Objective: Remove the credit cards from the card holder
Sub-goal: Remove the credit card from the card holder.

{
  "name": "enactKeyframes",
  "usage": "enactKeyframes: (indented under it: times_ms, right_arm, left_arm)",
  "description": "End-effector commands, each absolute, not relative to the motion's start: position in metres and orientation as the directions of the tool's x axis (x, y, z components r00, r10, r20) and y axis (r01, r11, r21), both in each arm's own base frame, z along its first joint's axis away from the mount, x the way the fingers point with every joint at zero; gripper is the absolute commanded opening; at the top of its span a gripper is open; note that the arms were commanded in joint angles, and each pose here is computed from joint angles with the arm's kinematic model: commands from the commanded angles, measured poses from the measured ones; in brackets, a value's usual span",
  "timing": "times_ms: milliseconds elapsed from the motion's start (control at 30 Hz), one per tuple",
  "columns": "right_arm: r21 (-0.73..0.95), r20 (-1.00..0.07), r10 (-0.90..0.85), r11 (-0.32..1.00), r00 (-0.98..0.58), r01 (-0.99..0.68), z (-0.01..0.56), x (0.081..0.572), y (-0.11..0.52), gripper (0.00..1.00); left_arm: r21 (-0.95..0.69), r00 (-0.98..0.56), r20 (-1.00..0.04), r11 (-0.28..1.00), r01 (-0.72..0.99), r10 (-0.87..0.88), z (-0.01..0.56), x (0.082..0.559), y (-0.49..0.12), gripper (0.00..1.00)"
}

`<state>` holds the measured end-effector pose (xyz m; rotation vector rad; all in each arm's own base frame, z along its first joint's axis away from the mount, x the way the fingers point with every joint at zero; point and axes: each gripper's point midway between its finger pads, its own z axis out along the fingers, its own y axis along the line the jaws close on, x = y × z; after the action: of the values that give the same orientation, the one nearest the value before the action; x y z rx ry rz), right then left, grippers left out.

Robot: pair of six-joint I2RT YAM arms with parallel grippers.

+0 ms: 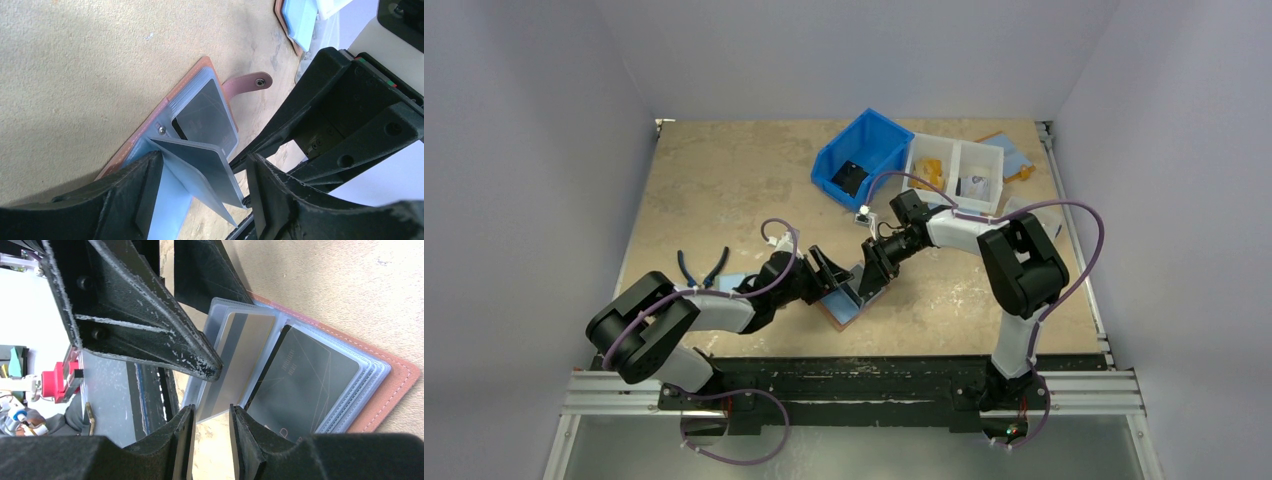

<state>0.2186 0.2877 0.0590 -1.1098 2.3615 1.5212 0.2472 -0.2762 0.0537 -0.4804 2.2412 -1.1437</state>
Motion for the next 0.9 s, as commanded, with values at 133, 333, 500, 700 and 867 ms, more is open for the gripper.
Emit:
enactKeyframes:
  times_ms: [133,333,500,700,867]
  right_arm:
    - [0.639,-0.503,-0.53,0.304,-0.683,-0.706,0.051,0.237,0.284,0.36]
    - [0.619,-0.509,-0.53,0.322,-0.679,-0.716,0.05,0.241,0.283,0.35]
    - [0.612,-0.513,-0.529,0.328,-0.677,-0.72,0.051,0.243,0.282,0.35]
    - [0.613,-0.512,-0.53,0.326,-0.676,-0.72,0.051,0.242,0.282,0.36]
    - [0.618,-0.513,-0.531,0.317,-0.675,-0.719,0.052,0.241,0.283,0.36]
  left_arm:
    - [-0.83,-0.757,-0.355,0.558,-0.016,-0.549,0.068,0.249,-0.273,0.72]
    - [-0.826,-0.745,-0.367,0.563,-0.015,-0.557,0.073,0.244,-0.264,0.72]
    - [-0.828,-0.744,-0.353,0.56,-0.034,-0.568,0.069,0.236,-0.257,0.71]
    - [-0.841,-0.745,-0.316,0.537,-0.067,-0.587,0.061,0.224,-0.249,0.6]
    - [-0.852,-0.738,-0.307,0.52,-0.069,-0.601,0.061,0.221,-0.245,0.48]
